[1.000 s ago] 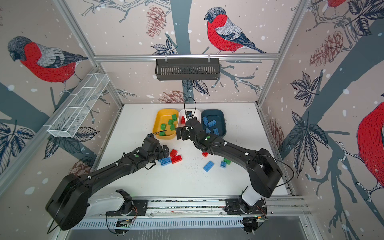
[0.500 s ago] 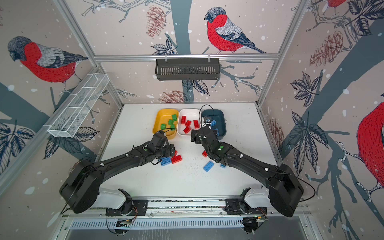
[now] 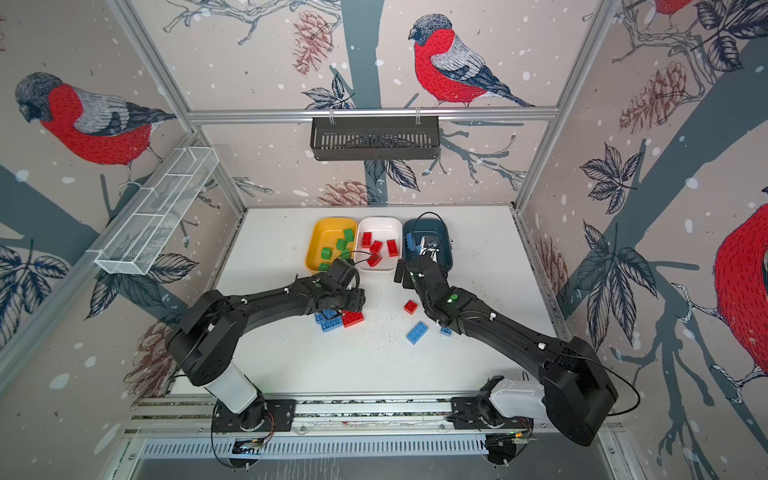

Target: Sort the legos into containers by color

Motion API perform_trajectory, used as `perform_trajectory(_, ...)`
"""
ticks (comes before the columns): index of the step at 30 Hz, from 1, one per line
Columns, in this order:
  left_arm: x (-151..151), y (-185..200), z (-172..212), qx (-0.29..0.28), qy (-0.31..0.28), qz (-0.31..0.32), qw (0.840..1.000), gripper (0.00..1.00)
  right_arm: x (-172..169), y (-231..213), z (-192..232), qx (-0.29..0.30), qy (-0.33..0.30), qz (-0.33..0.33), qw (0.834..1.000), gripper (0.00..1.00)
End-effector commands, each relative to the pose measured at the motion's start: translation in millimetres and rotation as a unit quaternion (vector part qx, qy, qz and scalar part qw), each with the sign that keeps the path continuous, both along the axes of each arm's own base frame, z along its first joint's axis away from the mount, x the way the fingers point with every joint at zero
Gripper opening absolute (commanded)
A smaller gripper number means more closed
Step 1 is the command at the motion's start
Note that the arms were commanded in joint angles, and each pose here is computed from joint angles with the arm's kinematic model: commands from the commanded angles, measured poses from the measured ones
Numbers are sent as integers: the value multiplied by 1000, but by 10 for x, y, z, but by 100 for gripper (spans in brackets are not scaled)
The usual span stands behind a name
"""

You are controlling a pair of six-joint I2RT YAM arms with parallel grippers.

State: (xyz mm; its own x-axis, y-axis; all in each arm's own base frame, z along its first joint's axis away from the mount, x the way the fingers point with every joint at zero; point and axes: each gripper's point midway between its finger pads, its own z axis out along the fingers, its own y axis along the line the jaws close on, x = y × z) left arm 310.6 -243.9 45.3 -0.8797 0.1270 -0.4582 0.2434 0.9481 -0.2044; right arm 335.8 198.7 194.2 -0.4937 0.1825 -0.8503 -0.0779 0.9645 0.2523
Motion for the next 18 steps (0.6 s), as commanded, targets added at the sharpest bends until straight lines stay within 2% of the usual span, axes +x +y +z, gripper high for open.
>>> perform_trajectory(1,-45,96,-71,36,10,-7,999,62,-5,-25,-3,4,2,-7,1000,100)
perform_trajectory(10,-102,184,-200,54,23,2,998,51,-33,-61,-25,6,7,-11,1000,99)
perform_trajectory(14,-91,174,-244,57,27,2,998,42,-66,-97,-1,13,1,-14,1000,99)
perform_trajectory(18,11,225,-187,65,6,28,997,31,-89,-151,25,16,-6,-21,1000,100)
